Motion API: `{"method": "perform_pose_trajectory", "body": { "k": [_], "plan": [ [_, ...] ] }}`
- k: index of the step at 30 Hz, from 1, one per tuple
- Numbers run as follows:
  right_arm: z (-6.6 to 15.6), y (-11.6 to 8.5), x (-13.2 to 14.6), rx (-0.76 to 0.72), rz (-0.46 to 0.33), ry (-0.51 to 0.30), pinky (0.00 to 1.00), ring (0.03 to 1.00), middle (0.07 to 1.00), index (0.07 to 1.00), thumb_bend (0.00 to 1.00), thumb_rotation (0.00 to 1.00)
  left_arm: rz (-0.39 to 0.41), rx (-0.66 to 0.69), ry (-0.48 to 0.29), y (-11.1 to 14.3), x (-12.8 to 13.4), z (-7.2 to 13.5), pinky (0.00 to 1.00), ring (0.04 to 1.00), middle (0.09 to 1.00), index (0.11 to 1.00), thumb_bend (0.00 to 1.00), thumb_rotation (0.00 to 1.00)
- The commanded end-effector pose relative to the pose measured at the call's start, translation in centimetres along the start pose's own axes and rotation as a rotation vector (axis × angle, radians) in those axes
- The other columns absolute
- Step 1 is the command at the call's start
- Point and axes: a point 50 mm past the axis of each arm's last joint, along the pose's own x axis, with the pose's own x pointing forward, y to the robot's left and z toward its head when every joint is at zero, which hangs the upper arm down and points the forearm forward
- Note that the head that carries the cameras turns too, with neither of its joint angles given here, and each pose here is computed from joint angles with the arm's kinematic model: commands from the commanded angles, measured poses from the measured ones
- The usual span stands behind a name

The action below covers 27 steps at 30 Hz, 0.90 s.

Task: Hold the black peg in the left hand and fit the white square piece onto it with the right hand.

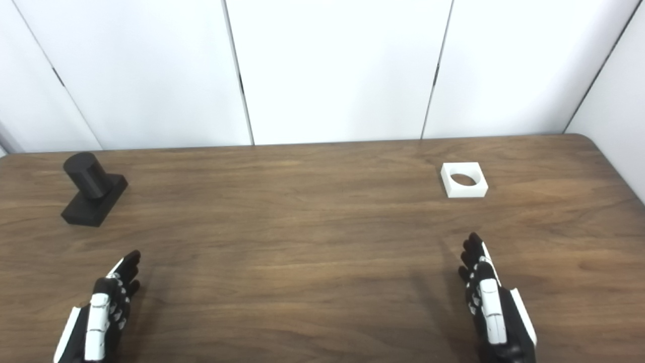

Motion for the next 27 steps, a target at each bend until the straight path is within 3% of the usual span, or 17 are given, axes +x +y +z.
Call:
{"method": "perform_pose_trajectory", "body": {
  "k": [1,27],
  "plan": [
    [1.06,0.30,-0.06,0.013,0.006,-0.069,1.00,1.000,1.000,1.000,0.53,1.00,-0.002,-0.006,-0.056,-0.38,0.22,0.95,1.00,1.000,0.969,0.908,0.62,1.00],
    [0.88,-0.11,-0.02,0.025,-0.003,-0.080,1.00,1.000,1.000,1.000,0.50,1.00,0.007,-0.014,-0.053,-1.03,0.01,0.88,0.99,0.977,0.956,0.909,0.59,1.00]
  ]
}}
